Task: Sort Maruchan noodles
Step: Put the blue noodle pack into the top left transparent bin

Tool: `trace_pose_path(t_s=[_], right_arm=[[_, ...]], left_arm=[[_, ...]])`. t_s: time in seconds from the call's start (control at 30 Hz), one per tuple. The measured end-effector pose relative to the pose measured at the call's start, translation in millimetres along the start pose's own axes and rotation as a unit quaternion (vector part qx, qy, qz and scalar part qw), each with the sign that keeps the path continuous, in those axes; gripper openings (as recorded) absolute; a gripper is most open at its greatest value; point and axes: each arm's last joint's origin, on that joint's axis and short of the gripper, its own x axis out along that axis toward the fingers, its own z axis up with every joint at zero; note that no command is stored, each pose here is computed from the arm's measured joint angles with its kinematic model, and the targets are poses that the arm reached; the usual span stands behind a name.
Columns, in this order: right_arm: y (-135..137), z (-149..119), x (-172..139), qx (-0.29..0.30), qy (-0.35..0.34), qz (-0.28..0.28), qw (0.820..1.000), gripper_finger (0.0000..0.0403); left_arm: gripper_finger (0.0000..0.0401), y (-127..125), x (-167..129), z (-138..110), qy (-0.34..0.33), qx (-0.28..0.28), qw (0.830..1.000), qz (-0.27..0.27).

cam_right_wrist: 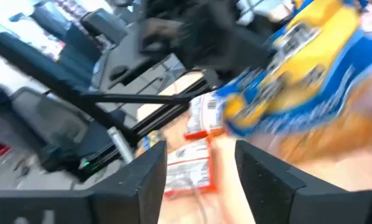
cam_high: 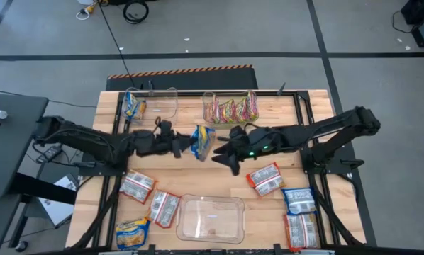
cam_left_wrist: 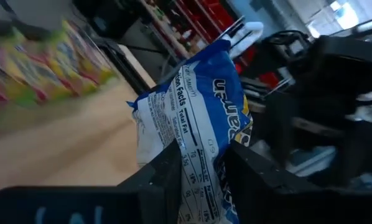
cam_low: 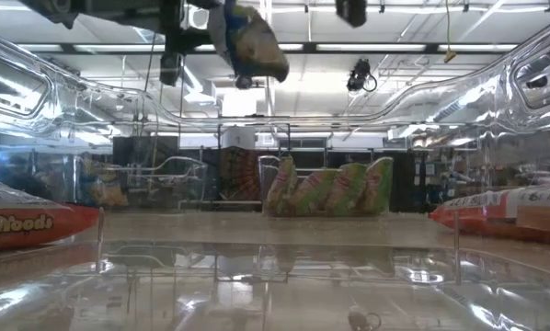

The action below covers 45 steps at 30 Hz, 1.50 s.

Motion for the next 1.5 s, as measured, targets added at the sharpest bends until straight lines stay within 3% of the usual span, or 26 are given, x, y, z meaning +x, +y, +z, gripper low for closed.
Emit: trace_pose_path(t_s=[0.1, 0.2, 0.37, 0.57, 0.67, 0.73, 0.9, 1.0, 1.2, 1.5], right_arm=[[5, 4, -23, -0.003, 0.011, 0.009, 1.000, 0.0211], [8, 3, -40, -0.011, 0.019, -0.005, 1.000, 0.0213], [8, -3, -57, -0.023, 0.025, -0.057, 0.998, 0.0211], [4, -9, -56, -0.035, 0.035, -0.097, 0.994, 0.0211], [1, -12, -55, -0.041, 0.043, -0.115, 0.992, 0.0212], [-2, -13, -56, -0.046, 0.045, -0.134, 0.989, 0.0212], [-10, -20, -59, -0.055, 0.073, -0.176, 0.980, 0.0213], [-20, -27, -58, -0.058, 0.100, -0.192, 0.975, 0.0213], [-46, -39, -59, -0.042, 0.142, -0.198, 0.969, 0.0213], [-79, -37, -69, -0.020, 0.134, -0.224, 0.965, 0.0213]], left_arm=[[0.0116, 16, -9, 24, 0.002, 0.030, 0.998, 0.053], [0.0116, 35, -26, 54, 0.011, 0.063, 0.986, 0.153], [0.0116, 59, -58, 105, 0.042, 0.119, 0.939, 0.321], [0.0116, 95, -79, 146, 0.057, 0.128, 0.910, 0.390], [0.0116, 117, -86, 158, 0.065, 0.134, 0.888, 0.435], [0.0116, 130, -87, 166, 0.070, 0.136, 0.883, 0.443], [0.0116, 163, -77, 173, 0.121, 0.117, 0.892, 0.419], [0.0116, 182, -72, 172, 0.152, 0.112, 0.885, 0.425], [0.0116, 218, -80, 151, 0.165, 0.061, 0.886, 0.429], [0.0116, 222, -82, 145, 0.159, 0.068, 0.889, 0.423]])
